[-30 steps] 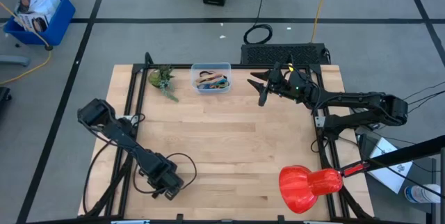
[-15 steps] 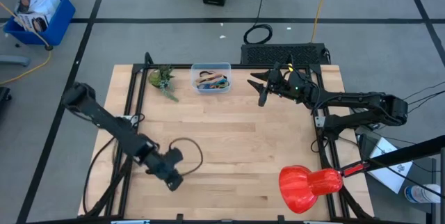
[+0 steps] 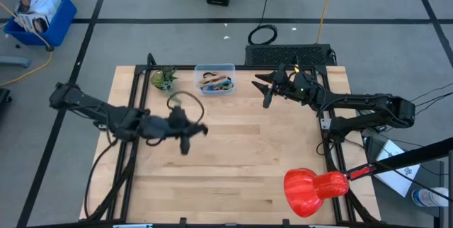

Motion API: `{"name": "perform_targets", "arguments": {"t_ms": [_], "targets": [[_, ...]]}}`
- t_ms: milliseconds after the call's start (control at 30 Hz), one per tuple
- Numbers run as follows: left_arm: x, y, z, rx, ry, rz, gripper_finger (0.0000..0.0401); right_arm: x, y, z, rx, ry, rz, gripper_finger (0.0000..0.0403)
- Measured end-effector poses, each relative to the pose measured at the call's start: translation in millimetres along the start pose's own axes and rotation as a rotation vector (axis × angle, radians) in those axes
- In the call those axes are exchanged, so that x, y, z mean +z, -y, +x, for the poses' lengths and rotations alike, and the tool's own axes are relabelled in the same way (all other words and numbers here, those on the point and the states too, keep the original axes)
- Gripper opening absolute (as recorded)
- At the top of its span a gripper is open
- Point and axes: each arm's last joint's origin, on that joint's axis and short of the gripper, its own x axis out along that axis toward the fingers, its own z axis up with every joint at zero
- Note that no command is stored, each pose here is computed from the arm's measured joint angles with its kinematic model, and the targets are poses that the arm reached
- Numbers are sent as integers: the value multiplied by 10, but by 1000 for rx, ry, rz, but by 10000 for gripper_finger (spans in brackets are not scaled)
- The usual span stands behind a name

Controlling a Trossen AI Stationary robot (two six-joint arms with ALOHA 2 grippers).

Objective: Pick and place rubber bands into bin
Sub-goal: Put the small black rubber band into the transparent bin

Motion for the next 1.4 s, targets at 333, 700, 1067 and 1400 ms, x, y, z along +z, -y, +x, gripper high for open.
{"name": "perform_targets", "arguments": {"t_ms": [333, 700, 1067, 1400], "targets": [[616, -441, 117, 50, 290, 218, 13, 0, 0, 0, 0, 0, 46, 141], [1208, -1133, 110, 370, 114, 142, 13, 0, 2, 0, -6, 0, 39, 141], [1035, -2144, 844, 573, -208, 38, 14, -43, 3, -1, -8, -44, 36, 141], [581, -2661, 1439, 575, -381, -28, 19, -57, 3, -2, -8, -59, 35, 141]]}}
